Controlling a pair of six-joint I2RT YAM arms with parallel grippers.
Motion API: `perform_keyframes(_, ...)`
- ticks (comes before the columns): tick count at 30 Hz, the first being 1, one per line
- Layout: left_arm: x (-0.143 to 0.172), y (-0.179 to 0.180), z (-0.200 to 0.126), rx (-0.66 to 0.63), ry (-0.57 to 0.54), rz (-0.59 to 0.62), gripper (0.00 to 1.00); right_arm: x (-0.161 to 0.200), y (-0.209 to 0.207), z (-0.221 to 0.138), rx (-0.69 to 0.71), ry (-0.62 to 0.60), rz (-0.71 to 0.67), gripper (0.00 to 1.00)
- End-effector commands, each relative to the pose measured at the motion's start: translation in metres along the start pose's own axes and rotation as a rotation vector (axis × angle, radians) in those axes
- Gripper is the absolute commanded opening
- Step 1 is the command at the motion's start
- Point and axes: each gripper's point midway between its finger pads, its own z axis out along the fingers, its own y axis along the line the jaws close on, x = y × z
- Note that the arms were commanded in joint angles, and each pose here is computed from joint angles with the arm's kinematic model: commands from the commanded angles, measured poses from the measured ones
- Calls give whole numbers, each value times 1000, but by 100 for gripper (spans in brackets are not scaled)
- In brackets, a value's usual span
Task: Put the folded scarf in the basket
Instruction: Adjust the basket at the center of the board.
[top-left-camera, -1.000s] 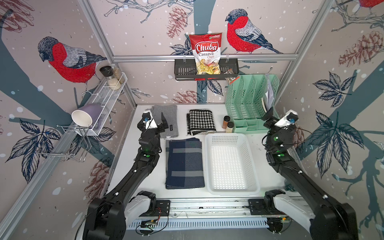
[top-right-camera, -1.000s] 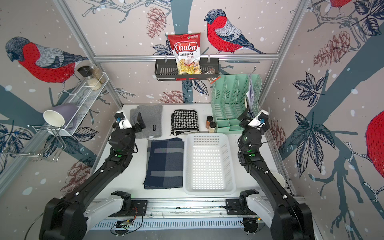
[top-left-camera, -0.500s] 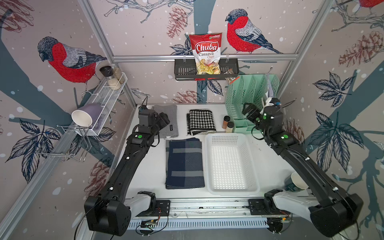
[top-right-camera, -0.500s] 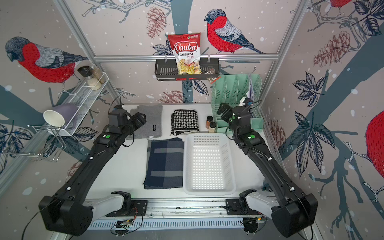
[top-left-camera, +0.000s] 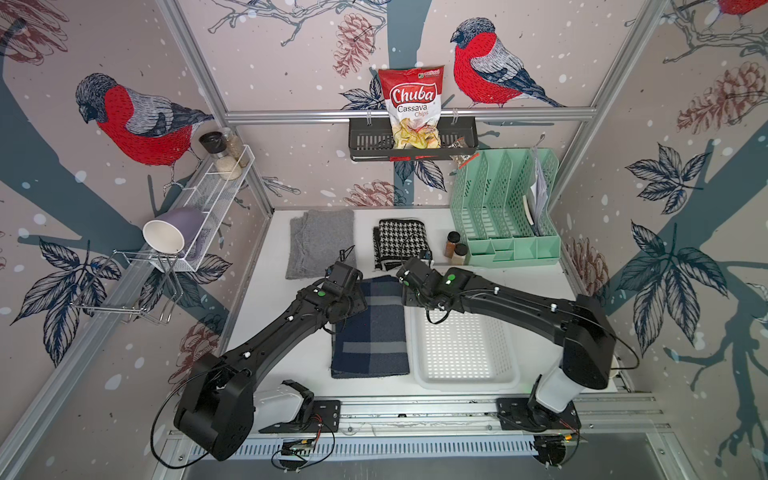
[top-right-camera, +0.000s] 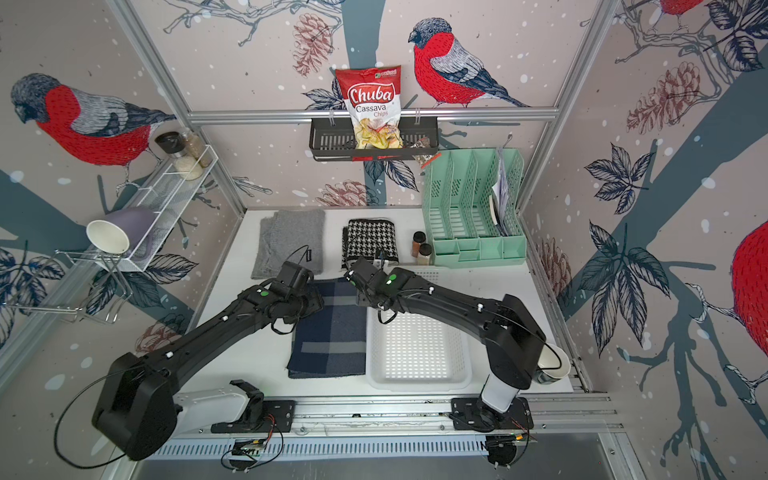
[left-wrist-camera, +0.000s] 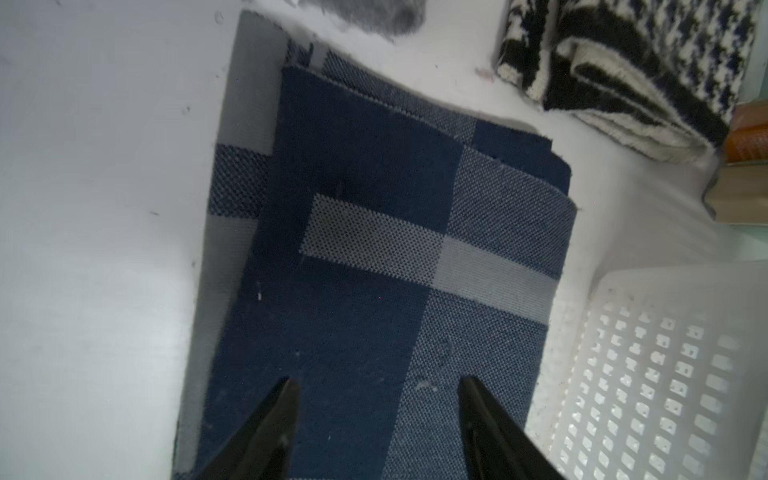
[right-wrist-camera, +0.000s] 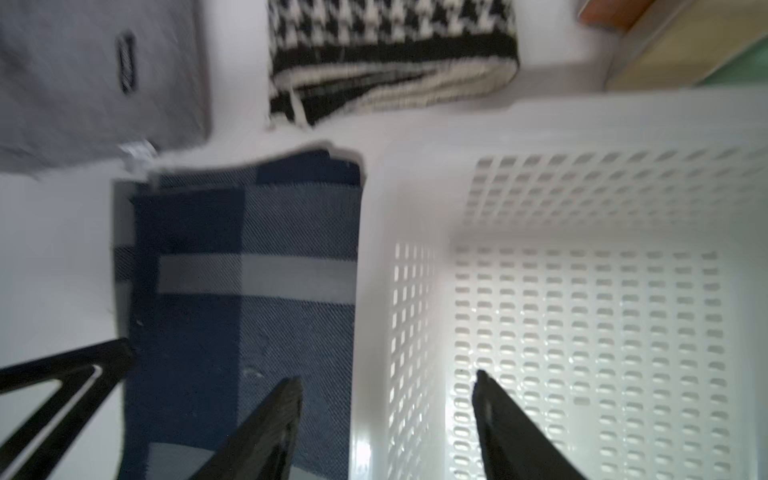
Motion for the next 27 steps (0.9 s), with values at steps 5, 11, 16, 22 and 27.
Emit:
perform_keyframes(5, 0, -6, 4, -20, -29, -23, 65, 27, -5, 12, 70, 77, 15, 64)
perform_keyframes(11, -4, -6, 1, -29, -48, -33, 65, 39, -2, 18, 52, 121, 31, 53)
perform_keyframes(16, -4, -3, 0, -43, -54, -32, 65, 46, 0, 25, 46, 148, 52, 45)
perform_keyframes(22, -3, -6, -1, -28, -44, -33, 65, 44, -1, 30, 48, 159, 90, 29)
perform_keyframes(27, -5, -4, -4, -34, -56, -34, 65, 35, -2, 28, 52, 141, 120, 20)
